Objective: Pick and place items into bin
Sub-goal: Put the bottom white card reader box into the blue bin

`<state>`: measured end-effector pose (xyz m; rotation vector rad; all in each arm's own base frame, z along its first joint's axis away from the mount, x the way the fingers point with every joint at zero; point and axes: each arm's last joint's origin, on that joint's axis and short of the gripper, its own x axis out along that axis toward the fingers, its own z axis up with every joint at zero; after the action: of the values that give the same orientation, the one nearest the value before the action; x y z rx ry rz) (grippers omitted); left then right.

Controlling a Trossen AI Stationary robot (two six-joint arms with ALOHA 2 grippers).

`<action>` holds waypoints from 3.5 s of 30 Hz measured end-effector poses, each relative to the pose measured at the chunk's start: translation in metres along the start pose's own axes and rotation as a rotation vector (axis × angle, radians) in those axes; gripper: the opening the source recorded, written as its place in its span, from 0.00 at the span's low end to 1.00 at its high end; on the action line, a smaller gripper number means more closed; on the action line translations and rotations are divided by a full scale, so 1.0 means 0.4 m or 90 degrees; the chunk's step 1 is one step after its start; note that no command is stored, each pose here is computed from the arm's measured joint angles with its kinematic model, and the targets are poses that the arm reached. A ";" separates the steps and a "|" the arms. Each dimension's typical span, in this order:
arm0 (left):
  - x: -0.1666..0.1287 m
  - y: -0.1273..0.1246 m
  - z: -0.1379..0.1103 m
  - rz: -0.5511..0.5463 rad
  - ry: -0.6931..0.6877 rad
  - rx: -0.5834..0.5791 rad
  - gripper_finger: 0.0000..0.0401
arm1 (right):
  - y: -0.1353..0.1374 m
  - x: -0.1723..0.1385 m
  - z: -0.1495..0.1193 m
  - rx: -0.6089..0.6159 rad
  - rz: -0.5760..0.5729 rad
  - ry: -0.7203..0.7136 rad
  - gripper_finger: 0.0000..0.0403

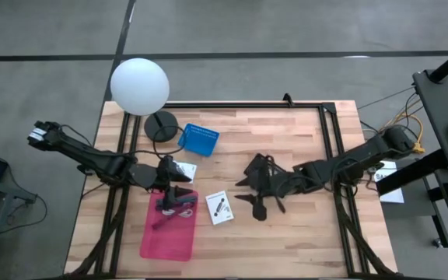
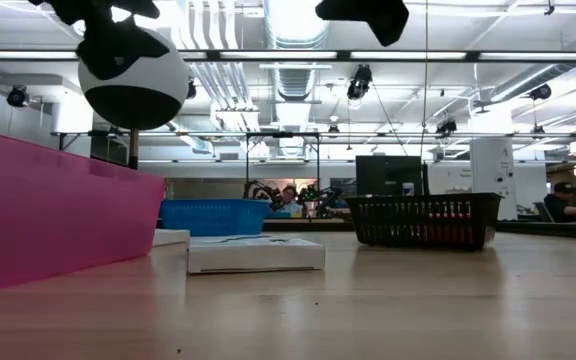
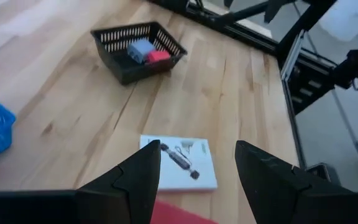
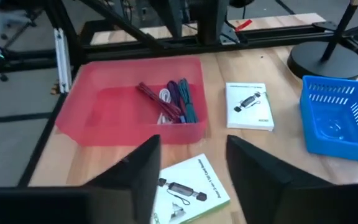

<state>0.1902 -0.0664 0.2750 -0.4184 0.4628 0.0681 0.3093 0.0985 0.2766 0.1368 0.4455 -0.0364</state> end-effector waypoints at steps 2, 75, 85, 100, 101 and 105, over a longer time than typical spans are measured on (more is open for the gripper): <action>0.016 -0.009 0.005 -0.011 -0.019 0.007 0.48 | 0.013 0.015 -0.003 -0.013 -0.002 0.006 0.34; 0.397 0.247 -0.006 -0.129 0.248 -0.272 0.30 | 0.133 0.172 -0.197 -0.153 0.179 0.200 0.49; 0.392 0.276 -0.003 -0.112 0.249 -0.245 0.01 | 0.157 0.200 -0.201 -0.220 0.222 0.144 0.48; 0.396 0.292 -0.046 -0.070 0.349 -0.269 0.00 | 0.158 0.286 -0.278 -0.223 0.126 0.193 0.49; 0.400 0.294 -0.049 -0.066 0.353 -0.269 0.00 | 0.158 0.286 -0.277 -0.222 0.126 0.191 0.49; 0.422 0.305 -0.067 -0.044 0.371 -0.260 0.00 | 0.161 0.287 -0.269 -0.223 0.125 0.185 0.49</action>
<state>0.3107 0.0290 0.1320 -0.8623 1.0160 -0.0303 0.3711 0.1766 0.1386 -0.1611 0.7193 0.2569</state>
